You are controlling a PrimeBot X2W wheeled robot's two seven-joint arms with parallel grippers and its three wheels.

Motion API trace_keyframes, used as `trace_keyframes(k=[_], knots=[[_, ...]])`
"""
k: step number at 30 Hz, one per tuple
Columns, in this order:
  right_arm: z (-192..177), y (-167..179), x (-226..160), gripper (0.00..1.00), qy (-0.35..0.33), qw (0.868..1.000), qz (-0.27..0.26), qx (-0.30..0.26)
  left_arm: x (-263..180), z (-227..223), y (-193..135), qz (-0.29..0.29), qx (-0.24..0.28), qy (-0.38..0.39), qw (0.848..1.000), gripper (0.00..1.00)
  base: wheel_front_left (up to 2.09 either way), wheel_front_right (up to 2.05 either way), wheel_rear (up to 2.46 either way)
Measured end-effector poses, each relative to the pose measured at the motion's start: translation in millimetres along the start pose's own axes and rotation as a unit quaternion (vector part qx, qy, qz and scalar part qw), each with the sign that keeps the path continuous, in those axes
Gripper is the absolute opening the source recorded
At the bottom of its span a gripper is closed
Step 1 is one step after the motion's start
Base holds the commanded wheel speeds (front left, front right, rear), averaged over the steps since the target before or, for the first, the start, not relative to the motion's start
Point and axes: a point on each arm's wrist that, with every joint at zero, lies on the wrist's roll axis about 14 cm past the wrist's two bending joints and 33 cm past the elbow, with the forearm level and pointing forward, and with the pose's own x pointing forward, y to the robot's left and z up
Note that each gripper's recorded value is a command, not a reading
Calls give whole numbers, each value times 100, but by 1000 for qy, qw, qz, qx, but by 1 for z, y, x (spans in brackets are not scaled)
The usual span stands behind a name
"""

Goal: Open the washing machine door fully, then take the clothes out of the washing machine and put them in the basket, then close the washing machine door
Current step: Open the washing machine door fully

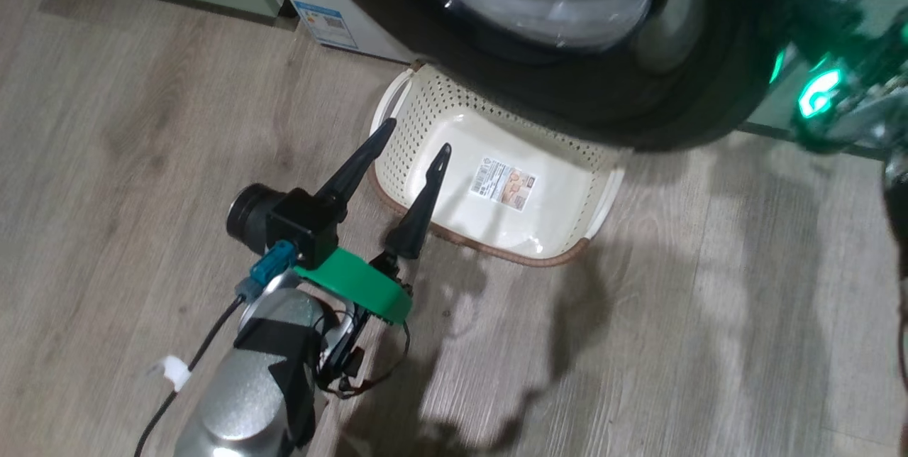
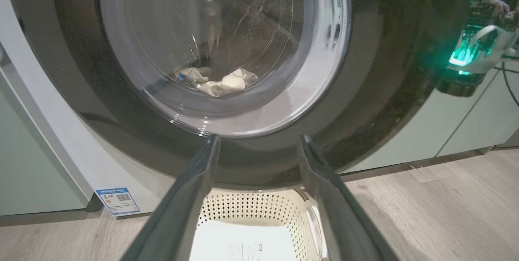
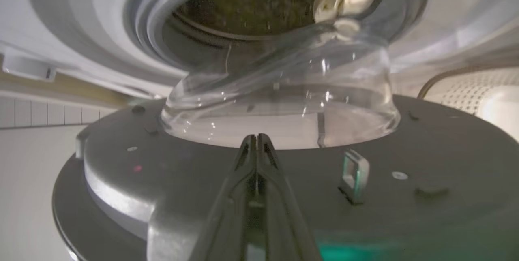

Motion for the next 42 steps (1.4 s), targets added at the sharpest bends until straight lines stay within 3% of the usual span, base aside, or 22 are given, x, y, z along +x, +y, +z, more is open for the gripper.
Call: trace_keyframes(k=[34,42], knots=[[-152,23,-25,0,153,987,46,26,-29,12,-6,1,-5,-4,1000,100,0,0,0],[-162,27,-26,0,149,987,50,31,-36,13,-7,1,-7,-3,1000,100,0,0,0]])
